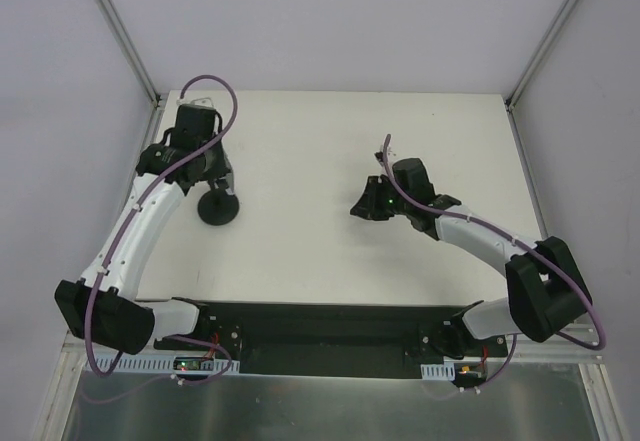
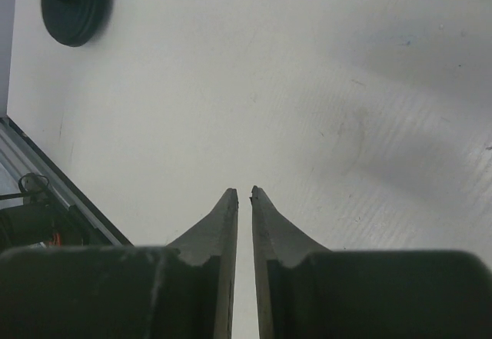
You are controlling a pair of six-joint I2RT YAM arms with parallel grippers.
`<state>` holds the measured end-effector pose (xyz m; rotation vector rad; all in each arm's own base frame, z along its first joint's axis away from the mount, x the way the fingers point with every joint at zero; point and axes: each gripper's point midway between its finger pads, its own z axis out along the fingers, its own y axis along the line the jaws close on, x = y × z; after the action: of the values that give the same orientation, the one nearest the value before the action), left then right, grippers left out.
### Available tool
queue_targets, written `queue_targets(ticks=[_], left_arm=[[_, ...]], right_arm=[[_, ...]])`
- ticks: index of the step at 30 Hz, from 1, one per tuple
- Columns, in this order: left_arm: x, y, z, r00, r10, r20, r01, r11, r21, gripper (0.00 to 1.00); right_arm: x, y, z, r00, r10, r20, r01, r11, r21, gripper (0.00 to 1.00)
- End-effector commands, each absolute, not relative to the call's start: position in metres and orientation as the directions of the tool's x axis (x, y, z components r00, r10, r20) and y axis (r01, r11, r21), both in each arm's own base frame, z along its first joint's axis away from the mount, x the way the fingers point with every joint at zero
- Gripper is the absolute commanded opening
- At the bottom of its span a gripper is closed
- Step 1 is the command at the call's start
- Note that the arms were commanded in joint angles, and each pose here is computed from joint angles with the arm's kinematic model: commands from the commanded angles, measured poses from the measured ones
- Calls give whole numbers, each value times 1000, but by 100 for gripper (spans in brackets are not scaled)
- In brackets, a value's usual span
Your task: Place the phone on the phone stand
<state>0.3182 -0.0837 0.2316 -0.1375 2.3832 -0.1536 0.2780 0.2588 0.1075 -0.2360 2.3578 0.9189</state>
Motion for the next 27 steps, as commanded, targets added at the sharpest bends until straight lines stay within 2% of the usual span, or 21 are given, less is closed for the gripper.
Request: queue_targets(ticks=[1,4,6,10,12,20,23,27], left_arm=[[312,-20,274,-522,-315,-792,-369,921,-124,0],[291,1,267,-521,-422,-741,-513,849,-123,0],[268,13,255,-556,-465,-689,-594,802,-61,0],[229,41,255,-461,-566,-683,-778,628,5,0],[216,54,262,-416,-559,-718,-821,570,32,0],[201,71,272,-342,-529,-776,-852,523,19,0],[196,87,271,-298,-517,-802,-890,454,38,0],[183,107,263,-241,-572,-784,-942,331,48,0]], right_arm=[[275,258,124,-783,34,-621,-412,719,559,15],[275,258,127,-782,30,-622,-417,716,560,15],[275,258,128,-781,27,-623,-422,714,559,16],[275,259,128,-784,24,-621,-424,709,563,15],[275,261,128,-788,21,-615,-426,702,570,15],[275,264,130,-794,19,-608,-429,691,582,15],[275,264,132,-794,25,-607,-424,692,584,15],[272,264,134,-798,23,-602,-425,688,589,15]])
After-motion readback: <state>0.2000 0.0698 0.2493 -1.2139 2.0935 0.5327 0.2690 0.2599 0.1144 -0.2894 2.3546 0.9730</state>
